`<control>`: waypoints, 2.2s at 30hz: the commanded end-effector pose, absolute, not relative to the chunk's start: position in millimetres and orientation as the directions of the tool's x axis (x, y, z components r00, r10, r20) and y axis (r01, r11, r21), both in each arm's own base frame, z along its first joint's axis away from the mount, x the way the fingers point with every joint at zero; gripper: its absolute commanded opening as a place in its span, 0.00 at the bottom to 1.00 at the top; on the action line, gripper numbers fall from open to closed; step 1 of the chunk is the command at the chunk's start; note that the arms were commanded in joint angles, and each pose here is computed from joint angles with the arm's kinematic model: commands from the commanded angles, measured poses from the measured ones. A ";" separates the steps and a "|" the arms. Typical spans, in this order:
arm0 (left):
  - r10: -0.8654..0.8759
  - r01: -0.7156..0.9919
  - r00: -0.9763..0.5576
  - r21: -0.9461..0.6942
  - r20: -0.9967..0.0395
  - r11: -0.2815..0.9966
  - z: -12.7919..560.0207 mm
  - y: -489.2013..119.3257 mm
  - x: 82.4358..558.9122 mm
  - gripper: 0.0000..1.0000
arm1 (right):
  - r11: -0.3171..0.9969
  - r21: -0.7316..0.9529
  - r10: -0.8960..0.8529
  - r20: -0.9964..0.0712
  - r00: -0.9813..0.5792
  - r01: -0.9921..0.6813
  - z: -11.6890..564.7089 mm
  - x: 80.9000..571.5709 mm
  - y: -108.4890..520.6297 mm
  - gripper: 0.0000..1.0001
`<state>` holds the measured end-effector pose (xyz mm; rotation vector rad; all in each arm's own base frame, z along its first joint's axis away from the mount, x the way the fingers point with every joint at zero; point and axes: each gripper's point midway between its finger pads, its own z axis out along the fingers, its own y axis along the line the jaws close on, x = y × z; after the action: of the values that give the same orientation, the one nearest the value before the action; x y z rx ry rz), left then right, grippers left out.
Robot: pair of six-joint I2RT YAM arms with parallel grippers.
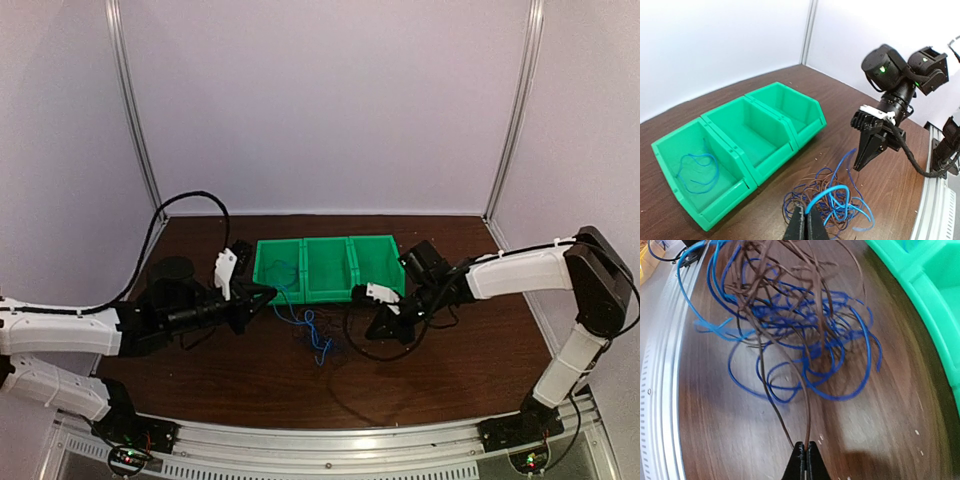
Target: Untangle the cables
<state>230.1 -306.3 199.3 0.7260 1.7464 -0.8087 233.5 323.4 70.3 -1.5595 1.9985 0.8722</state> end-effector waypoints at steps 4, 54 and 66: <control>0.006 0.721 -0.212 -0.152 -0.977 0.676 244.6 -277.9 249.0 0.00 | 0.236 0.106 -0.751 -0.611 -0.251 -0.966 67.2 231.8 246.6 0.00; -0.060 0.813 -0.508 -0.501 -0.859 0.295 166.8 -366.7 203.7 0.00 | 0.034 0.392 -0.486 -0.797 -0.358 -0.919 168.4 215.3 433.1 0.28; -0.008 0.834 -0.478 -0.457 -0.878 0.309 146.3 -373.3 206.9 0.36 | -0.016 0.291 -0.455 -0.854 -0.252 -0.956 209.9 209.1 425.4 0.00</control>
<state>205.3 -362.0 136.4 0.6942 1.8399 -1.2683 214.3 426.1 165.1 -1.4419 1.8773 1.2523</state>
